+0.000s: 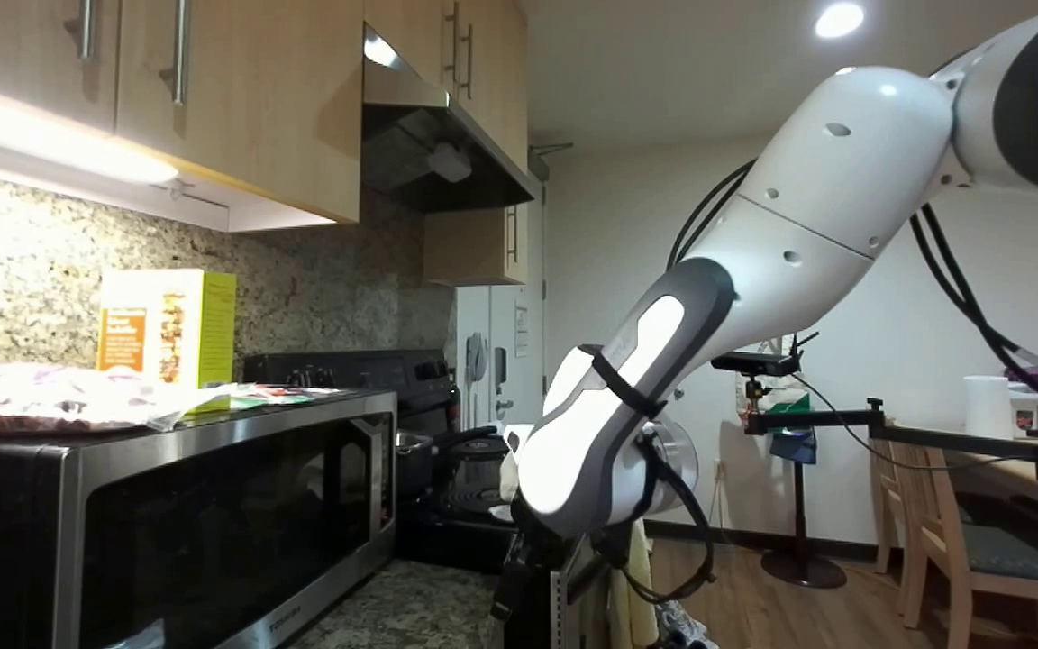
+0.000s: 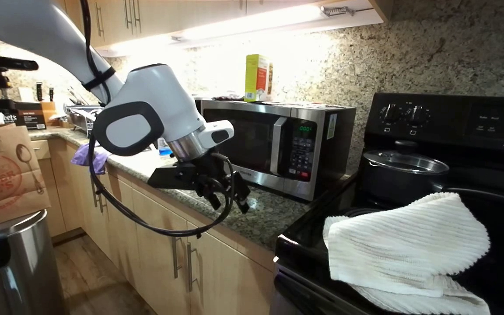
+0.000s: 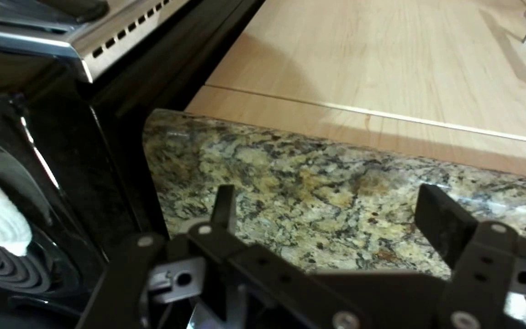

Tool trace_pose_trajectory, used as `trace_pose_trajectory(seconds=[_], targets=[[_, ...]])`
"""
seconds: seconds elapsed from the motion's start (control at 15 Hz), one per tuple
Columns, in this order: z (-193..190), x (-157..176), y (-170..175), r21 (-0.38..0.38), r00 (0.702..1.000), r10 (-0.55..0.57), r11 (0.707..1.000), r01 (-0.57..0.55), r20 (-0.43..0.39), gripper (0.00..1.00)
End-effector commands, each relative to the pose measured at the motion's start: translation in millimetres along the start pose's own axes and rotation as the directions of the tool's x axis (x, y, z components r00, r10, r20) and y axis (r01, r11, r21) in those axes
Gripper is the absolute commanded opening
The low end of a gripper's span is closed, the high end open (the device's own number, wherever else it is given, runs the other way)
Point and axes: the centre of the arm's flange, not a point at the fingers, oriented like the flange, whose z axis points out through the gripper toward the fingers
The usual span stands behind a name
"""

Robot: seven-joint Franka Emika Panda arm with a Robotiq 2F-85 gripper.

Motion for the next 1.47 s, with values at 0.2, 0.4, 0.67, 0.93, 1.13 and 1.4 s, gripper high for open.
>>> trace_pose_trajectory(seconds=[0.2,0.4,0.67,0.93,1.13,1.4], targets=[[1.9,2.6,1.4,-0.011,1.0,0.016,1.0,-0.016,0.014,1.0],[-35.7,35.6,-5.9,-0.042,0.999,0.015,0.999,-0.014,0.034,1.0],[-100.5,79.8,-12.0,-0.041,0.99,-0.002,0.999,0.008,0.144,1.0],[-139.0,104.9,-10.7,-0.023,0.957,-0.033,0.999,0.041,0.29,1.0],[-158.5,110.4,-3.2,0.024,0.921,-0.076,0.997,0.072,0.382,1.0],[-170.7,105.4,-3.1,0.106,0.874,-0.104,0.993,0.061,0.475,1.0]])
